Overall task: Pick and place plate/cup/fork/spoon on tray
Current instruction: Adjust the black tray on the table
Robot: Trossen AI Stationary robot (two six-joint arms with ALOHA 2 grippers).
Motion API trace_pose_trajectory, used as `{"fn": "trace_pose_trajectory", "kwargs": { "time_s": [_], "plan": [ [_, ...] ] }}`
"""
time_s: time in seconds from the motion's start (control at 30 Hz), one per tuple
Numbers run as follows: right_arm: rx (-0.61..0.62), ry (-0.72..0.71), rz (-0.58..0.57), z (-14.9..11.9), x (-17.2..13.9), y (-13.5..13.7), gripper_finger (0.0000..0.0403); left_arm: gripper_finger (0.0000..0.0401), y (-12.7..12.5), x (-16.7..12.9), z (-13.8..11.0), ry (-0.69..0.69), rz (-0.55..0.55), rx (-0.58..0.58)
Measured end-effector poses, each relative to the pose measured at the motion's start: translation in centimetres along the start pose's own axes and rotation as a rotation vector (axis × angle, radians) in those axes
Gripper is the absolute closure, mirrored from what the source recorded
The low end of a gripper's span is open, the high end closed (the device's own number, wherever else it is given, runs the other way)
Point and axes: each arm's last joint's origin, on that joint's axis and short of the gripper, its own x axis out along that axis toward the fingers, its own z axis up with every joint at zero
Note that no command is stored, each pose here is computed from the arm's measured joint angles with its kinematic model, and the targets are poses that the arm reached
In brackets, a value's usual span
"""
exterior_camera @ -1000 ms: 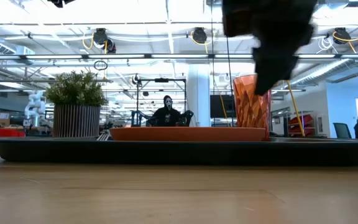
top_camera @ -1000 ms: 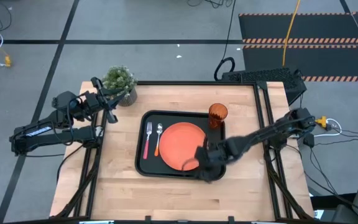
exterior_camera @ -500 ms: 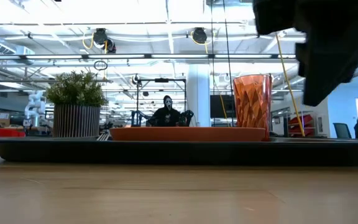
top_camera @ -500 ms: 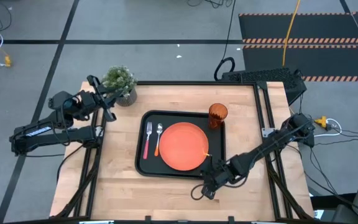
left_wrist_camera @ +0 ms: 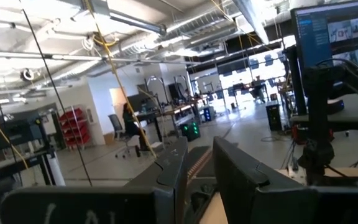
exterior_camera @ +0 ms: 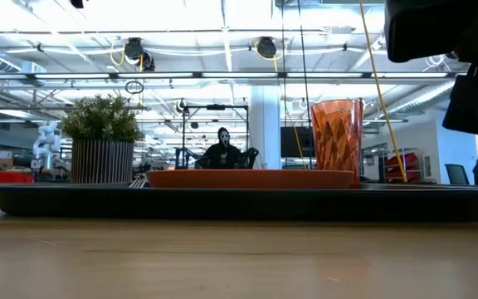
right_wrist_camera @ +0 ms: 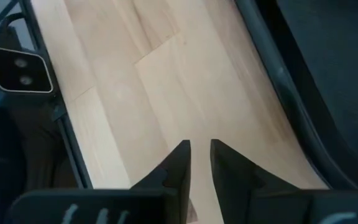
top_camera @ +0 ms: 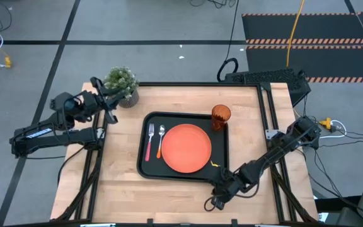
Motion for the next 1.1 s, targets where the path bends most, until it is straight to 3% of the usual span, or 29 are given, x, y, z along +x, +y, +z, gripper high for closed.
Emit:
{"fn": "trace_pose_trajectory", "kwargs": {
  "time_s": [0.2,0.5,0.7,1.1],
  "plan": [
    [-0.031,-0.01,-0.001,-0.2,0.0,0.1,0.0398,0.032,-0.1,0.0,-0.4,0.036,-0.019,-0.039],
    [-0.071,-0.04,-0.039,-0.2,0.1,-0.1,0.0402,0.032,-0.3,-0.1,-0.9,0.096,-0.034,-0.08],
    [-0.091,0.019,-0.154,-0.6,2.0,-1.5,0.0402,0.032,-0.4,-0.1,-1.1,0.11,-0.04,-0.094],
    [-0.115,-0.01,-0.189,-0.5,2.6,-1.8,0.0403,0.032,-0.7,-0.1,-1.0,0.105,-0.071,-0.102]
  ]
}}
